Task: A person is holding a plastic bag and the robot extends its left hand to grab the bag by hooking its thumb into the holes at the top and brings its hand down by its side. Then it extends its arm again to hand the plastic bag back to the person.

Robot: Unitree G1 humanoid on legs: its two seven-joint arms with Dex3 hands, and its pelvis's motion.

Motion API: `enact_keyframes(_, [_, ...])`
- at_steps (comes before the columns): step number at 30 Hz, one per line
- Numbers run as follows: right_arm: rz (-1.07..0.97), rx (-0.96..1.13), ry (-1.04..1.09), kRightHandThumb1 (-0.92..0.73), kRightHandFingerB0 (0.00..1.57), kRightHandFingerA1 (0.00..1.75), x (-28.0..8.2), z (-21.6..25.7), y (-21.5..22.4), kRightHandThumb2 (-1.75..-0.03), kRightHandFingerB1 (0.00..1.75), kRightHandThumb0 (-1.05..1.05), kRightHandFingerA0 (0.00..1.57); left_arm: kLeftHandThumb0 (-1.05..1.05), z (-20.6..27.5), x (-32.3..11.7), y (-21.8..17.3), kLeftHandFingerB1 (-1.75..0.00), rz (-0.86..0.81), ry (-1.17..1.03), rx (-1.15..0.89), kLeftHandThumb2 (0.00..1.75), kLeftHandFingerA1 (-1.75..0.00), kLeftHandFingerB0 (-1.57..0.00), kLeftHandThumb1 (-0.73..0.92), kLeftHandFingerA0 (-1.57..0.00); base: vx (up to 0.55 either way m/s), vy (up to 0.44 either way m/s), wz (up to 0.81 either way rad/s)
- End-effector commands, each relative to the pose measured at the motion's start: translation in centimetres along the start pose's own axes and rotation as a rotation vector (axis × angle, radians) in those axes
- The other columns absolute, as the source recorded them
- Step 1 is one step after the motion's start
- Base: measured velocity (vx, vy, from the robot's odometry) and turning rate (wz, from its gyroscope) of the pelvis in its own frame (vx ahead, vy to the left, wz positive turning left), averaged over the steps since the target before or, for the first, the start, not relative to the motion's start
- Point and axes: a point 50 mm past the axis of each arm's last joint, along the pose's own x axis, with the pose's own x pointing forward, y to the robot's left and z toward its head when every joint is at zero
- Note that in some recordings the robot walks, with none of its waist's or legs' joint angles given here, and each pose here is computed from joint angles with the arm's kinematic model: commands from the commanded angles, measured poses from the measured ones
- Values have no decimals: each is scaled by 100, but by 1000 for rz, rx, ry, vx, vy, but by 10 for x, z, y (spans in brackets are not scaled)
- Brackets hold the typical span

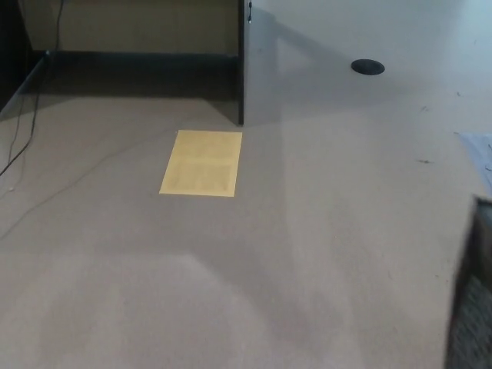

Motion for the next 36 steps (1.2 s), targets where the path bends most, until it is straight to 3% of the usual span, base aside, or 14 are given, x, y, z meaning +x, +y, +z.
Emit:
enact_keyframes(1, [-23,-13,-27,-71,33,48,-1,0,-7,-61,32,-42,63,-24,3,-1,8,-51,37,-45,23,85,-51,-11,27,-11,0,0,0])
enact_keyframes(5, [-33,-14,-35,-71,34,48,-1,1,-8,-61,33,-42,63,-26,7,2,9,-50,47,-76,60,85,-50,-6,28,-6,0,0,0])
enact_keyframes(6, [-34,-3,-33,-71,34,49,0,1,-8,-61,33,-41,63,-54,11,4,10,-35,59,-103,109,66,-37,-11,41,-18,0,0,0])
enact_keyframes(7, [-30,-1,-35,-71,34,49,0,1,-7,-61,33,-41,63,-55,17,5,13,-34,79,-152,135,66,-37,-9,42,-15,0,0,0])
enact_keyframes(8, [-25,-3,-40,-71,34,49,-1,2,-6,-61,33,-41,63,-29,23,5,15,-48,91,-197,154,88,-48,0,33,0,0,0,0])
enact_keyframes(16, [-24,6,-48,-71,34,49,4,6,-8,-61,33,-41,62,-33,109,9,33,-48,226,-609,131,87,-49,0,28,-1,0,0,0])
enact_keyframes(24, [-28,16,-58,-71,35,49,7,10,-10,-61,33,-39,63,-30,226,-25,53,-47,347,-1046,136,87,-51,0,31,-2,0,0,0])
enact_keyframes(32, [-36,21,-71,-71,35,50,12,15,-10,-60,33,-38,64,-33,306,-62,55,-48,498,-1287,206,90,-50,0,34,-1,0,0,0])
enact_keyframes(33, [-37,14,-77,-72,34,49,13,17,-11,-61,33,-38,64,-69,310,-65,54,-34,498,-1307,195,70,-39,-3,37,-5,0,0,0])
enact_keyframes(36, [-39,-2,-84,-72,34,48,15,19,-14,-61,33,-39,62,-60,323,-76,53,-32,506,-1362,161,76,-42,-6,38,-3,0,0,0])
